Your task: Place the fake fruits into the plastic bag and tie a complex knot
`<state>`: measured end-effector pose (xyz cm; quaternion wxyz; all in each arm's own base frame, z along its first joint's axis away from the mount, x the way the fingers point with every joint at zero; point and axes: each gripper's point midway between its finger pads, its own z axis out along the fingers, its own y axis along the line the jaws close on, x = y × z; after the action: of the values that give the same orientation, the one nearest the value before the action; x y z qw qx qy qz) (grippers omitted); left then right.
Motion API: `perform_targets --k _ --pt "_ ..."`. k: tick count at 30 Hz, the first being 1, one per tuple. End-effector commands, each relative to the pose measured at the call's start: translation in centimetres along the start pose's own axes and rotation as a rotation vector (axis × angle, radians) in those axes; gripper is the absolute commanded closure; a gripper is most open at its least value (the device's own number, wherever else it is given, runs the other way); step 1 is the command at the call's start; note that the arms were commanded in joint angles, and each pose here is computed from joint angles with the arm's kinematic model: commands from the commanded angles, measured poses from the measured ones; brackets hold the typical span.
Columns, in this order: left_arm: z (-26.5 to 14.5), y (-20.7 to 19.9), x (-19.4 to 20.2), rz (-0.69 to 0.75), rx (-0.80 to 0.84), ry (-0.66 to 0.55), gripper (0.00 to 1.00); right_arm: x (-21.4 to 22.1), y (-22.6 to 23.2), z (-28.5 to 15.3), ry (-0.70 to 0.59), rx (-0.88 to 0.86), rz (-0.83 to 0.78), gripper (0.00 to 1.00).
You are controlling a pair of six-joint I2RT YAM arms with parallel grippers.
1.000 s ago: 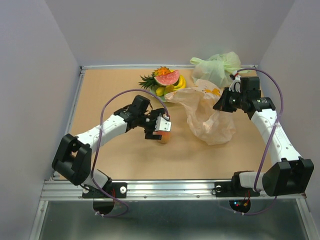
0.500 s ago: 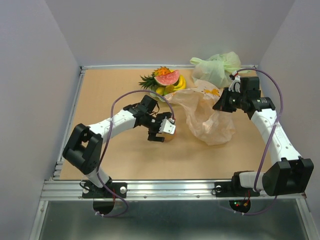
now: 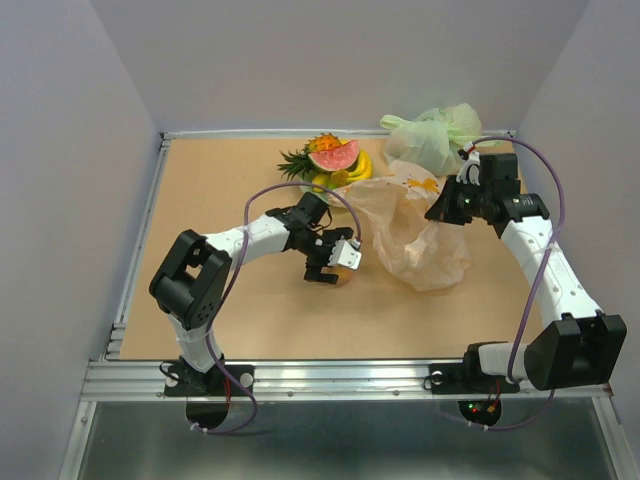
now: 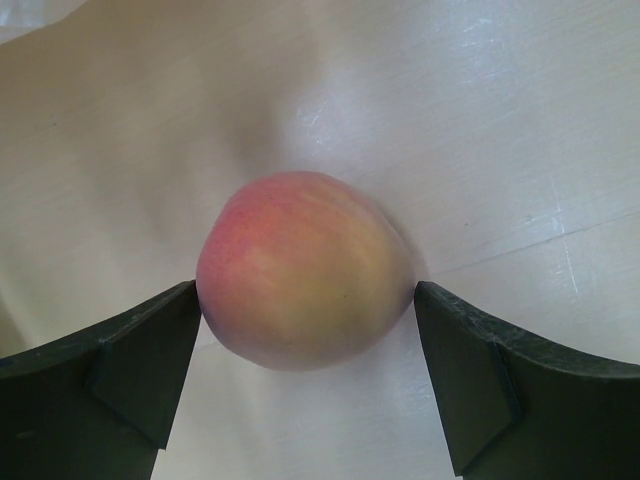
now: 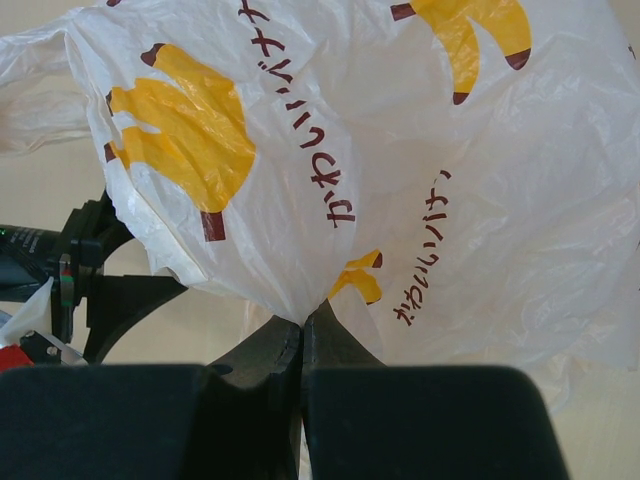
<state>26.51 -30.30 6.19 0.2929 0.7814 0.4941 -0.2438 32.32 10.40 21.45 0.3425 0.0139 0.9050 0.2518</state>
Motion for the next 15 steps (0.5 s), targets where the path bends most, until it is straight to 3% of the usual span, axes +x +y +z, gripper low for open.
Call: perform_targets --k 1,9,12,13,15 --pt "0.5 0.8 -0.9 0.024 -0.008 -0.007 0.01 -1.4 0.4 -0.4 -0.039 -0.017 -0.032 1.00" --pt "1.2 1.1 -1.3 0.030 0.006 -0.004 0.01 -1.4 0.5 -0.4 -0.040 -0.019 -0.033 1.00" --pt "0.4 0.8 -2.2 0.032 0.029 -0.026 0.20 -1.5 0.5 -0.6 -0.043 -0.017 -0.037 1.00" --pt "-0.7 -0.2 -2.6 0.020 0.062 -0.031 0.32 -1.5 0.6 -0.7 -0.045 -0.020 -0.045 1.00" --pt "-2.3 -0.6 -5.2 0.019 0.082 -0.102 0.42 -1.5 0.7 -0.8 -0.049 -0.024 -0.048 1.00"
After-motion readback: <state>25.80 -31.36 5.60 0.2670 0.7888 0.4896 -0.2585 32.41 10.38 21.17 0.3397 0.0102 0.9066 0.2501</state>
